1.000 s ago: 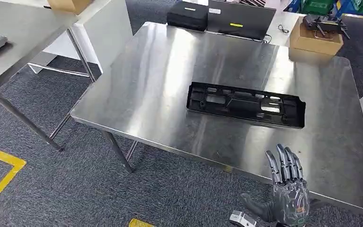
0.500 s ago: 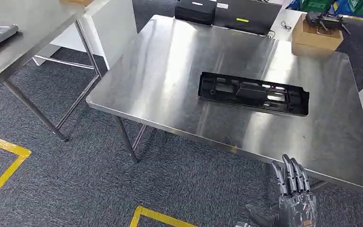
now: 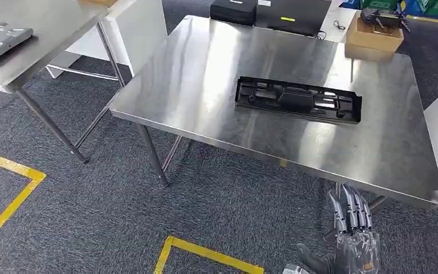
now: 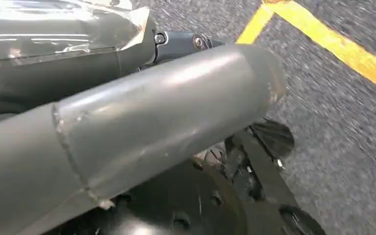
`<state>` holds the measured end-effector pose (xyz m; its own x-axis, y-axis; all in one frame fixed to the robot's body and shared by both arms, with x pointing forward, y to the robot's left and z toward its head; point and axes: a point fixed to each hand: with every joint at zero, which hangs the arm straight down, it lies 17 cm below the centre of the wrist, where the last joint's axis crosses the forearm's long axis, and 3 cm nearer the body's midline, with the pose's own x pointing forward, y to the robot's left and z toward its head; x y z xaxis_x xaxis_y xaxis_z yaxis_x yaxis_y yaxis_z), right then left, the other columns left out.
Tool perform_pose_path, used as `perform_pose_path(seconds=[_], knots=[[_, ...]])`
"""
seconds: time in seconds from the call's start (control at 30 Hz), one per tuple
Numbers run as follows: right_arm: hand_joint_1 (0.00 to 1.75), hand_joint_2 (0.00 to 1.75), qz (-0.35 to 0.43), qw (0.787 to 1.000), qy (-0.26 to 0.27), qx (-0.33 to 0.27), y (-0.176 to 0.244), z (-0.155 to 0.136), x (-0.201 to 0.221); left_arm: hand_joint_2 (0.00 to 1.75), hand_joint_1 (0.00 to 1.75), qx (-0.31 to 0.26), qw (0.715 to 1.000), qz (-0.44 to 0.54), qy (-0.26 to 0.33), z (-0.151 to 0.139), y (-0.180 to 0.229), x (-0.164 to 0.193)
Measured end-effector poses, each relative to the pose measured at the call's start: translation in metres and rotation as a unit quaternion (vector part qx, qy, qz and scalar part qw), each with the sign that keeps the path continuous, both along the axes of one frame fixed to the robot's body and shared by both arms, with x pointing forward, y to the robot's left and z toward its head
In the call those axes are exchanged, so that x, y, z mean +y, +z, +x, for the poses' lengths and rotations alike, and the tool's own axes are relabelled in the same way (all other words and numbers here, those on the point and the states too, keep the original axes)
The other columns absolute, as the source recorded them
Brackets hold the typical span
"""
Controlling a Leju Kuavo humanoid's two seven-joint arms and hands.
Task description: Take the parts from the cabinet and place them on the table.
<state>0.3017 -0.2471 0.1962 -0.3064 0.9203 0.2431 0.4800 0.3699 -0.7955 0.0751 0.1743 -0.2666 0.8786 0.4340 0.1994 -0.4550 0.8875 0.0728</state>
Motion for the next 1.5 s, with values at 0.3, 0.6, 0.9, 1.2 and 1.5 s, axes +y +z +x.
perform_pose_path(seconds=[0.3, 0.6, 0.9, 1.2, 1.5], knots=[[0.00, 0.00, 0.015, 1.000, -0.002, -0.004, 0.004, 0.008, -0.003, 0.00, 0.00, 0.003, 1.000, 0.000, 0.000, 0.004, 0.001, -0.003], [0.00, 0.00, 0.024, 1.000, -0.001, -0.007, 0.005, 0.018, -0.006, 0.00, 0.00, 0.003, 1.000, -0.002, 0.000, 0.004, 0.002, -0.007], [0.00, 0.00, 0.026, 1.000, 0.008, -0.001, 0.000, 0.021, -0.003, 0.00, 0.00, 0.005, 1.000, 0.001, 0.000, 0.002, 0.001, -0.005], [0.00, 0.00, 0.033, 0.999, 0.012, -0.001, 0.000, 0.025, -0.001, 0.00, 0.00, 0.004, 1.000, 0.002, 0.000, 0.004, 0.001, -0.004], [0.00, 0.00, 0.035, 0.999, 0.013, 0.009, -0.008, 0.026, -0.002, 0.00, 0.00, 0.008, 1.000, 0.001, 0.000, 0.002, 0.001, -0.005]])
